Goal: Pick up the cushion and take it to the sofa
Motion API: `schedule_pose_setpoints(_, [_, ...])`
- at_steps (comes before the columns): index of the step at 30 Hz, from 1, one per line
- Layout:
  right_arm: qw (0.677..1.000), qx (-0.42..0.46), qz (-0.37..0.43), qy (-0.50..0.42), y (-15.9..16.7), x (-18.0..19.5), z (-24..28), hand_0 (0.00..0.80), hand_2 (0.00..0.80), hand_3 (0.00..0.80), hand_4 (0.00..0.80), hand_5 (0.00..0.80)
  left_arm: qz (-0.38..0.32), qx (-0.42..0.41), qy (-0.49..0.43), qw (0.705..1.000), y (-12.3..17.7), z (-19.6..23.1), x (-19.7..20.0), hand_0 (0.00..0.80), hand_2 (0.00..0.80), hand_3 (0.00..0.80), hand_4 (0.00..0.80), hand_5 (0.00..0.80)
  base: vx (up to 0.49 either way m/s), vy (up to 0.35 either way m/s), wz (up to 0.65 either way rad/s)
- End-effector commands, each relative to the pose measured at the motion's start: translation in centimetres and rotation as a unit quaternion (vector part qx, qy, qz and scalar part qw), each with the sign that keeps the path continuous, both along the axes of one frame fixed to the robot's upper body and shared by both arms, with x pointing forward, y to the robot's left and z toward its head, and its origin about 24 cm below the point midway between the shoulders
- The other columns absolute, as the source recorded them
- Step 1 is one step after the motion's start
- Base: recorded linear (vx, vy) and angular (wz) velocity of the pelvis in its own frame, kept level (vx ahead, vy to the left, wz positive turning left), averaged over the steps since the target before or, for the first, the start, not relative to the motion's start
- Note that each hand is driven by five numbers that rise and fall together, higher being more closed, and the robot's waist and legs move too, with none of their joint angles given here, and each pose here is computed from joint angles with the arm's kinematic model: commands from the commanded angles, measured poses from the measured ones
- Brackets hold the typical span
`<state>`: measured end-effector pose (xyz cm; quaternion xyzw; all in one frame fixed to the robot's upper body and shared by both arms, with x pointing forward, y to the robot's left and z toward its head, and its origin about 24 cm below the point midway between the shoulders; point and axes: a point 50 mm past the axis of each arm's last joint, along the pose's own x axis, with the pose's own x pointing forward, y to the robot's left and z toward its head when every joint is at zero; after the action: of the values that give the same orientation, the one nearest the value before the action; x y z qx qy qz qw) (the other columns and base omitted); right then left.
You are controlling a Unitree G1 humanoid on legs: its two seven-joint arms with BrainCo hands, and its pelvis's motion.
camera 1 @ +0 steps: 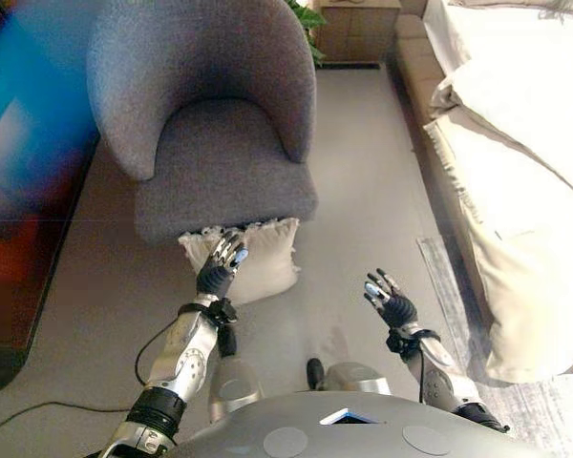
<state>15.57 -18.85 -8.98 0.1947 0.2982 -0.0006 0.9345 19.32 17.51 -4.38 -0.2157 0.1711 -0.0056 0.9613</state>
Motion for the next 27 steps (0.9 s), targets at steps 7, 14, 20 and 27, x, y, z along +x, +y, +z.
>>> schedule_pose_setpoints(7, [0.996,0.026,-0.018,-0.078,1.6,2.1,2.7,0.0,0.0,0.0,0.0,0.0,-0.013,-0.002,-0.064,0.998,0.7,2.3,0.4,0.0,0.0,0.0,0.0,0.0,0.332,0.217,-0.06])
schedule_pose_setpoints(14, [0.995,0.048,-0.025,-0.079,2.7,2.8,2.4,0.0,0.0,0.0,0.0,0.0,-0.038,0.035,-0.076,0.996,0.9,3.0,1.2,0.0,0.0,0.0,0.0,0.0,0.31,0.272,-0.29])
schedule_pose_setpoints(20, [0.997,0.025,-0.026,-0.067,2.6,1.6,1.9,0.0,0.0,0.0,0.0,0.0,-0.005,0.031,-0.059,0.998,2.1,2.7,1.2,0.0,0.0,0.0,0.0,0.0,0.222,0.246,-0.05])
schedule_pose_setpoints(27, [0.996,0.037,-0.055,-0.058,1.3,0.8,1.7,0.0,0.0,0.0,0.0,0.0,-0.009,0.039,-0.054,0.998,2.4,2.0,0.4,0.0,0.0,0.0,0.0,0.0,0.217,-0.138,0.34])
